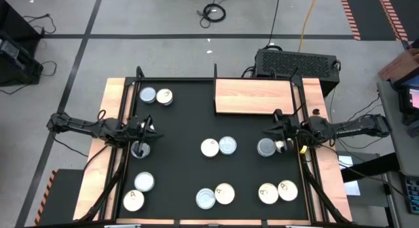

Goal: Stack canned seafood by type on shelf
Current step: Put the blue-pink tuna can on the shelf

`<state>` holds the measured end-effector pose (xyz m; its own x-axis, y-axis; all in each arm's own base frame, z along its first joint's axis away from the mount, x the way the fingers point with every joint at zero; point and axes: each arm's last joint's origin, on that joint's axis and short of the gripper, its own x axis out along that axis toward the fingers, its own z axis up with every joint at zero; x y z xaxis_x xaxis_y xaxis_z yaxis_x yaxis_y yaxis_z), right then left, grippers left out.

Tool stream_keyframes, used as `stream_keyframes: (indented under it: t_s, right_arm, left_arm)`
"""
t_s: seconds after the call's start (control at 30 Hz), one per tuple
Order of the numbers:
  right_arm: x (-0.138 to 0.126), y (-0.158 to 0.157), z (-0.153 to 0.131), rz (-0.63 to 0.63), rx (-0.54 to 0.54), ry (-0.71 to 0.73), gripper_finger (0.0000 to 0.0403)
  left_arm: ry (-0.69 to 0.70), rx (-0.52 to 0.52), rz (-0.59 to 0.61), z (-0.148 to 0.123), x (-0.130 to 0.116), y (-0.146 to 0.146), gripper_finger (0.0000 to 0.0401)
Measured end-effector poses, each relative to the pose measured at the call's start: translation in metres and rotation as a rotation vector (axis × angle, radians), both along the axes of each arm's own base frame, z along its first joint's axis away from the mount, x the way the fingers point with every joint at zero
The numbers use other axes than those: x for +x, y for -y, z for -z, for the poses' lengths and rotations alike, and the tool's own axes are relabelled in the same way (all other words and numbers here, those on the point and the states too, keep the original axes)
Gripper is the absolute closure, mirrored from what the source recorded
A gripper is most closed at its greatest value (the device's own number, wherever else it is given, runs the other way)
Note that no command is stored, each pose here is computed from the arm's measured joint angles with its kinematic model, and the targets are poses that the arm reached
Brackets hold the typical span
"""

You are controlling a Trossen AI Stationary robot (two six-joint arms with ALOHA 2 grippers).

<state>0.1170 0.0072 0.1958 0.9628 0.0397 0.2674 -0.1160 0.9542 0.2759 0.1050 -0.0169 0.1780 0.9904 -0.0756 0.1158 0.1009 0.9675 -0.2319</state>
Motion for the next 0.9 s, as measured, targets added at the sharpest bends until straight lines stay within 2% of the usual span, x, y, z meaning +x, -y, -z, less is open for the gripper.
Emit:
stream_keyframes:
  t_s: [0.07,0.23,0.33,0.5,0.63,0.73,0.9]
  right_arm:
    - [0.001,0.001,0.000,0.023,0.069,-0.001,0.0403]
    - [0.009,0.002,0.008,0.056,0.115,-0.084,0.0398]
    - [0.016,0.002,0.008,0.087,0.133,-0.131,0.0389]
    - [0.031,0.001,-0.001,0.096,0.072,-0.198,0.0375]
    - [0.048,-0.003,-0.010,0.090,0.004,-0.283,0.0367]
    - [0.063,-0.007,-0.021,0.077,-0.058,-0.336,0.0362]
    - [0.090,-0.016,-0.036,0.052,-0.163,-0.404,0.0354]
  left_arm:
    - [-0.003,-0.004,0.000,0.000,0.000,0.000,0.0397]
    - [-0.035,0.008,0.000,0.003,0.001,0.000,0.0397]
    - [-0.050,0.058,-0.020,0.005,0.001,0.000,0.0397]
    - [-0.051,0.070,-0.132,0.005,0.001,-0.003,0.0397]
    - [-0.014,0.050,-0.135,0.000,0.001,-0.004,0.0397]
    - [-0.053,0.053,-0.133,-0.004,0.004,-0.003,0.0397]
    - [-0.121,0.095,-0.133,-0.027,0.020,0.000,0.0397]
